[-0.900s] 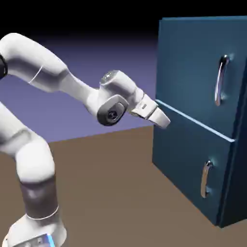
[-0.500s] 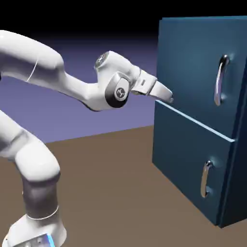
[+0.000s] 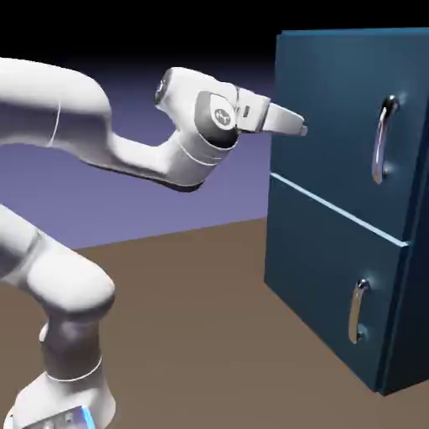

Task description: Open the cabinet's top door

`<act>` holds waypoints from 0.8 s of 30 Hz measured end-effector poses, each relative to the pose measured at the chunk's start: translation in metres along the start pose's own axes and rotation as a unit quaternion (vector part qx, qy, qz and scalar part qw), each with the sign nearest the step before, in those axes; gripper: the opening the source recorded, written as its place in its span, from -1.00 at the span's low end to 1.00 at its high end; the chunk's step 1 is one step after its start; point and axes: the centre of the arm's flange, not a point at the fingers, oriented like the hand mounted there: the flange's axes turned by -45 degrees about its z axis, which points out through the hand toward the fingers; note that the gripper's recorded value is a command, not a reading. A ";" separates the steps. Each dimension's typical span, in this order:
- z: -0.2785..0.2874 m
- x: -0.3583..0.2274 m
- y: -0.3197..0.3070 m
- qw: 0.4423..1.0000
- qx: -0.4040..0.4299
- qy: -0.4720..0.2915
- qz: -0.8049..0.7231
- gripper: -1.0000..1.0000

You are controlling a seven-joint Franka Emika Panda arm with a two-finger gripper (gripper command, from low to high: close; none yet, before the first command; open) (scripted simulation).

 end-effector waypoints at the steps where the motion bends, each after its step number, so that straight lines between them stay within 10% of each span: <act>1: -0.001 0.002 0.003 1.000 0.000 0.007 0.001 0.00; 24: 0.023 -0.013 0.108 0.991 -0.016 0.128 0.027 0.00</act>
